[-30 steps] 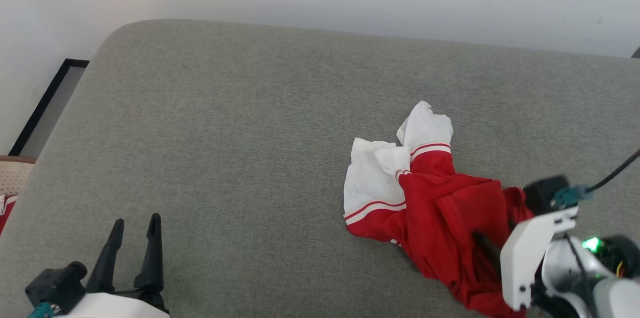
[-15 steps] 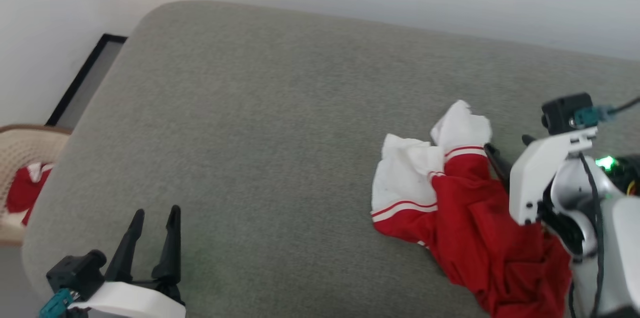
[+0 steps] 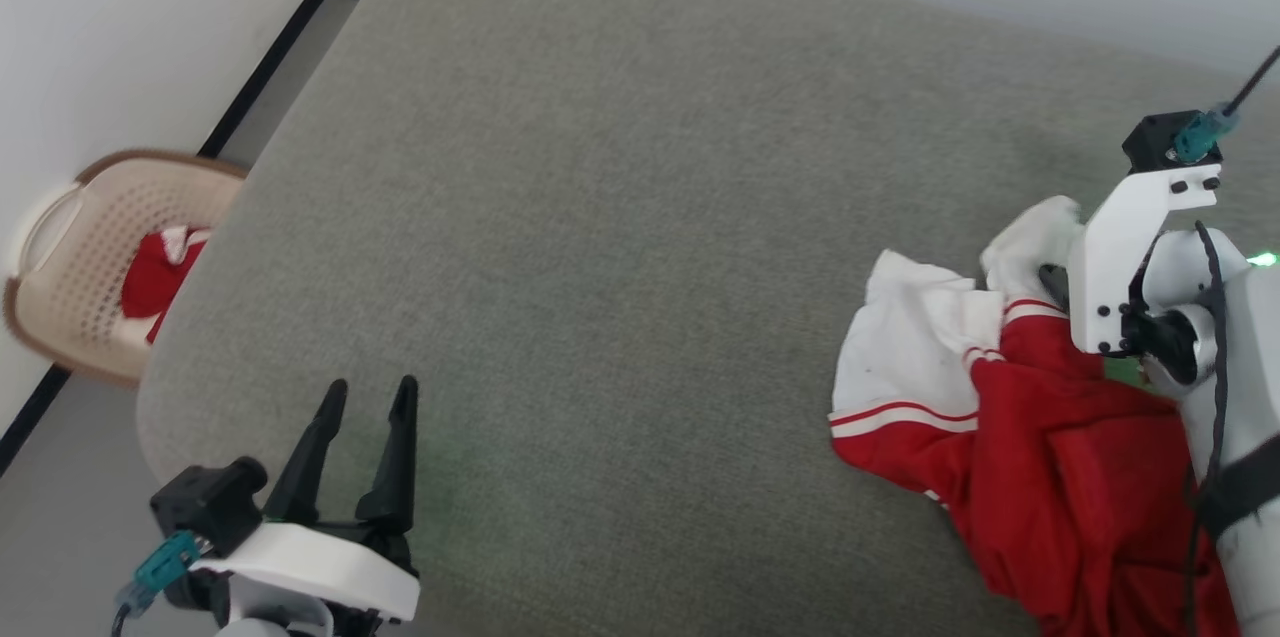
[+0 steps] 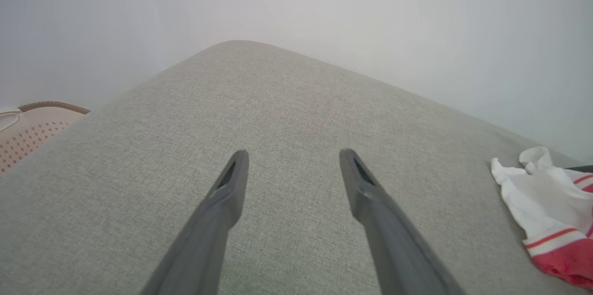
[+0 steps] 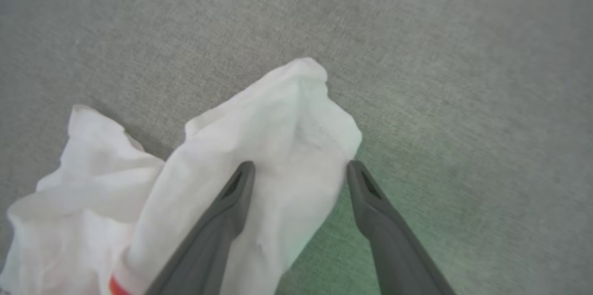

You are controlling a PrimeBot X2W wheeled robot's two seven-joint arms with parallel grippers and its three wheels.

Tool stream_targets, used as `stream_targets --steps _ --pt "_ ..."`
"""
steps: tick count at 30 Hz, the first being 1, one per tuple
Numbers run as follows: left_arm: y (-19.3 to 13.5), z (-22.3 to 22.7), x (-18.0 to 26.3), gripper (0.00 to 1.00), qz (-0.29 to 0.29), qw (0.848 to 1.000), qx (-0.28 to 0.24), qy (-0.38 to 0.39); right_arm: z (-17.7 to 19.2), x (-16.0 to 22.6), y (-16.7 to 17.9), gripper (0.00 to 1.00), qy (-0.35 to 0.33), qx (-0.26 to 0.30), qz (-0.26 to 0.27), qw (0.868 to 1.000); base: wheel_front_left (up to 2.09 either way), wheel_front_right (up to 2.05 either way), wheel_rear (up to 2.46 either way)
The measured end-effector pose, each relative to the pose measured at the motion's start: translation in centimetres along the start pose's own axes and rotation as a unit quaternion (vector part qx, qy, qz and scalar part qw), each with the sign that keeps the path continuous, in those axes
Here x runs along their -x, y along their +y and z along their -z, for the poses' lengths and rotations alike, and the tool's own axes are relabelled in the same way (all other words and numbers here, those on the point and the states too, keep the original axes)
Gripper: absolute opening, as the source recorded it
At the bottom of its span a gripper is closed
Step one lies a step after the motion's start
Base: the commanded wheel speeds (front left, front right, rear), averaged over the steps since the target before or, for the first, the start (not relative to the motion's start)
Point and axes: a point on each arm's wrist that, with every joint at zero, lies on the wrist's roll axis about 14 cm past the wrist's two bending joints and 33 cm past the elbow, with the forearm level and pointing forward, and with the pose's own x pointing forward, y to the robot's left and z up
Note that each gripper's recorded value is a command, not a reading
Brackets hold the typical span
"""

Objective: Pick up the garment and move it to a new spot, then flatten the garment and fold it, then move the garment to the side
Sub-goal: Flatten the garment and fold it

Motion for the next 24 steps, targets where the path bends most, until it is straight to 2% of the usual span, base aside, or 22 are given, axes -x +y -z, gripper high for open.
stream_targets --steps 4,5,6,15,20,24 --pt "0.2 0.3 -0.1 1.0 -0.007 1.0 0.001 0.005 0.7 -1.6 0.5 1.0 0.042 -0.002 -0.009 0.999 0.0 0.0 0.0" --pt "0.3 0.3 -0.2 1.0 -0.01 1.0 0.0 0.005 0.7 -2.0 0.5 0.47 0.05 0.001 -0.007 0.999 0.0 0.0 0.0" --pt "0.4 0.3 -0.2 1.0 -0.012 1.0 0.0 0.006 0.6 -2.3 0.5 0.0 0.056 0.007 -0.004 0.998 0.0 0.0 0.0" --pt "0.6 0.3 -0.8 1.0 -0.014 1.0 0.003 0.005 -1.1 -2.1 0.1 0.0 0.019 0.016 0.0 1.0 0.0 0.0 0.0" --pt "0.0 0.3 -1.4 1.0 -0.001 1.0 0.002 0.004 -3.3 0.6 -2.5 0.0 -0.037 0.011 0.018 0.999 0.0 0.0 0.0" --pt "-1.1 0.2 -2.1 1.0 0.019 1.0 0.001 0.0 -3.1 3.3 -5.9 0.0 -0.061 0.001 0.047 0.997 0.0 0.0 0.0"
